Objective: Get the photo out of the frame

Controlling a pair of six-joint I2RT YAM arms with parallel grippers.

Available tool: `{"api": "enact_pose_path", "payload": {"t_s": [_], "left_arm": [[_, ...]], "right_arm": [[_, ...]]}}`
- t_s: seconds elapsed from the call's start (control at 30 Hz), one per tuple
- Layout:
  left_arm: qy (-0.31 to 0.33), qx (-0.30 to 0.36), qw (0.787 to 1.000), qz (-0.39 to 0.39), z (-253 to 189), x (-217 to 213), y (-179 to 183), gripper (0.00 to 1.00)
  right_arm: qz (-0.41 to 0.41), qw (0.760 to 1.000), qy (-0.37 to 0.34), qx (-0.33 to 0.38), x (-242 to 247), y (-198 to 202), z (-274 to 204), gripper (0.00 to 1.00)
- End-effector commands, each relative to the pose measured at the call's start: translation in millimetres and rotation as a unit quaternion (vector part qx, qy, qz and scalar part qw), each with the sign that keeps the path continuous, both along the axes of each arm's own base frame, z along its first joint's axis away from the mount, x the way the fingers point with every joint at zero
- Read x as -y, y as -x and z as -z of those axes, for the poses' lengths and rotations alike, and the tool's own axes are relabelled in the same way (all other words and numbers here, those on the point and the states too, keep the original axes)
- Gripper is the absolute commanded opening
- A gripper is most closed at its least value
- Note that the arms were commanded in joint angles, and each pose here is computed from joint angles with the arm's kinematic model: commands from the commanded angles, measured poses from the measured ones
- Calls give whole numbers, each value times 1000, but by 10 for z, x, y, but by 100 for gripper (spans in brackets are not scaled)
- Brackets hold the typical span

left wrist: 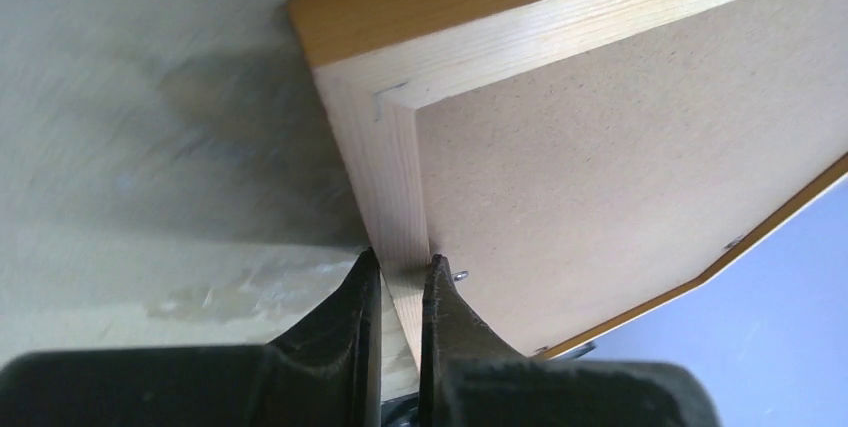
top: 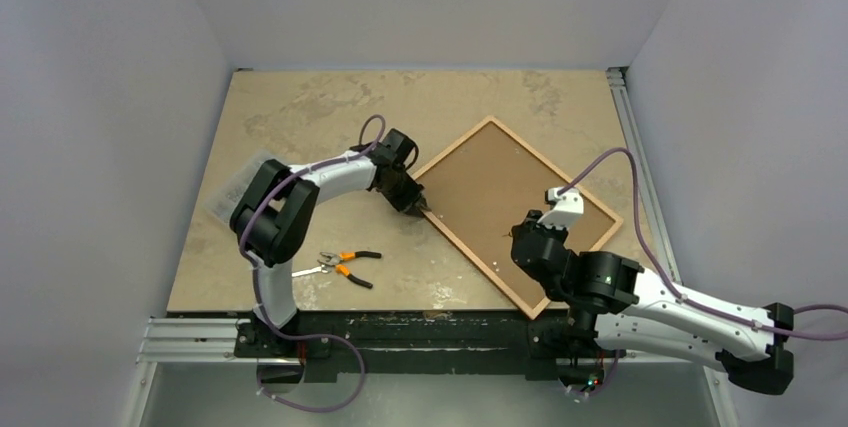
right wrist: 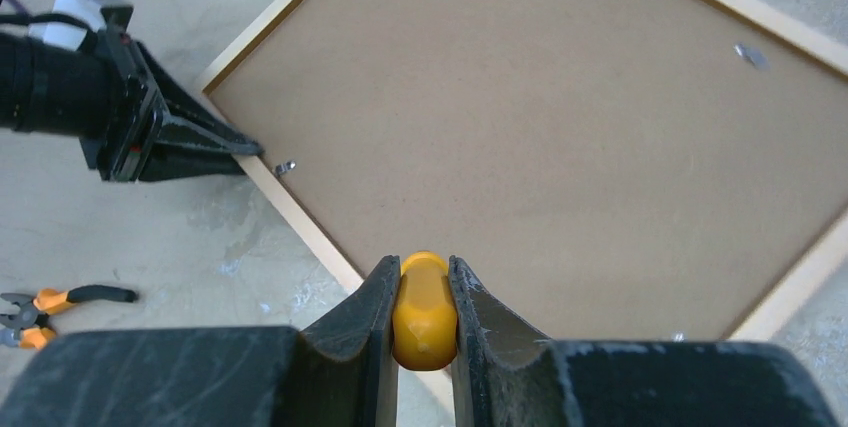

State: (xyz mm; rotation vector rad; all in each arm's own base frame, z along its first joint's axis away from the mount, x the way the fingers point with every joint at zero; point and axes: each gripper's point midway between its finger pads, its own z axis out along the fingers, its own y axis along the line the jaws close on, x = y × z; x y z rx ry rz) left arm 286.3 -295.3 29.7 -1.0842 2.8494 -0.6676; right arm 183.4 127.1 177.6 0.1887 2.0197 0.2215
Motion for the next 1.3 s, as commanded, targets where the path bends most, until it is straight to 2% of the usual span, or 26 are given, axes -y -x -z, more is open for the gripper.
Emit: {"api": "enact_pose_path", "payload": {"t_s": [0.0, 0.13, 0.3, 0.77, 1.03, 1.07, 1.2, 1.27], "left_arm": [[-35, 51, 985, 160, 79, -149, -128, 0], [-44, 93, 972, 212, 56, -196, -326, 0], [-25, 119, 957, 263, -40, -75, -459, 0], [39, 170, 945, 276, -218, 288, -772, 0], [62, 150, 944, 288, -198, 358, -728, 1], [59, 148, 944, 289, -206, 334, -714, 4], [60, 146, 945, 286, -267, 288, -697, 34], [55, 149, 945, 287, -301, 265, -709, 42]], "right_arm": [[-19, 1000, 1, 5, -146, -44, 26, 0], [-35, 999, 5, 1, -303, -79, 70, 0], [-57, 998, 12, -10, -518, -110, 150, 0], [-64, 998, 17, -12, -654, -156, 165, 0], [-68, 997, 24, 2, -868, -305, 137, 0], [-70, 997, 28, 3, -897, -329, 135, 0], [-79, 996, 34, 8, -1023, -451, 127, 0], [-83, 996, 39, 11, -1085, -510, 132, 0]]}}
